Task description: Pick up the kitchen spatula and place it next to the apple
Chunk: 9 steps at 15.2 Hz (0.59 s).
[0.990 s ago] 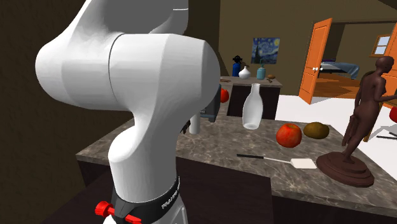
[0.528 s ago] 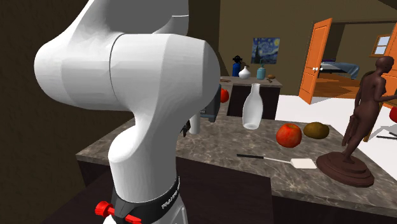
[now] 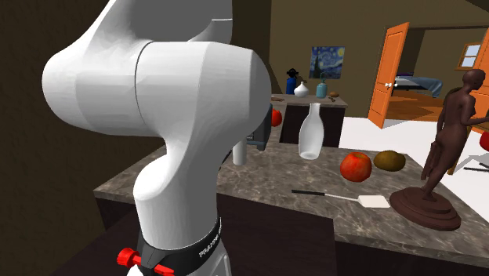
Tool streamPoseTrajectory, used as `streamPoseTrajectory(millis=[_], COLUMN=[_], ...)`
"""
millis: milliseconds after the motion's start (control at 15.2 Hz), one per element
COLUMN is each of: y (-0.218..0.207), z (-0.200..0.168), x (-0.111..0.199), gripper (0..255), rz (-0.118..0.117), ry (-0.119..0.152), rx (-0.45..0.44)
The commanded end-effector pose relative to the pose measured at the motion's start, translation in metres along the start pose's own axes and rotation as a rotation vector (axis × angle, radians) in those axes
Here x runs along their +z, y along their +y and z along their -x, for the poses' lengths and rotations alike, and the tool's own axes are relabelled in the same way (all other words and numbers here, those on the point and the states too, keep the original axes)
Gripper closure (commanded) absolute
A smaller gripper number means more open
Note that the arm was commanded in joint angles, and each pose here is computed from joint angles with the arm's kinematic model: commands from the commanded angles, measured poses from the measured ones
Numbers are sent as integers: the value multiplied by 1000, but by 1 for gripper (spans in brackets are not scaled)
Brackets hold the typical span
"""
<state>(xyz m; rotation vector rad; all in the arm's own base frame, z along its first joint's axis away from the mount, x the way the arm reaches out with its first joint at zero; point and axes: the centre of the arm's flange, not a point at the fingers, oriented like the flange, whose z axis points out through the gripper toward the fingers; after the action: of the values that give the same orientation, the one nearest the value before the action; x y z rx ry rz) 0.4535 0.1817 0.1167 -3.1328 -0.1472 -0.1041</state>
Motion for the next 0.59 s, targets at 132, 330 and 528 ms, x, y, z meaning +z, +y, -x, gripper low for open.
streamPoseTrajectory(millis=[132, 330, 528], y=[0, 0, 0], z=[0, 0, -1], x=[0, -5, -21], gripper=[255, 255, 255], rz=[0, 0, 0], ry=[0, 0, 0], rx=[0, 0, 0])
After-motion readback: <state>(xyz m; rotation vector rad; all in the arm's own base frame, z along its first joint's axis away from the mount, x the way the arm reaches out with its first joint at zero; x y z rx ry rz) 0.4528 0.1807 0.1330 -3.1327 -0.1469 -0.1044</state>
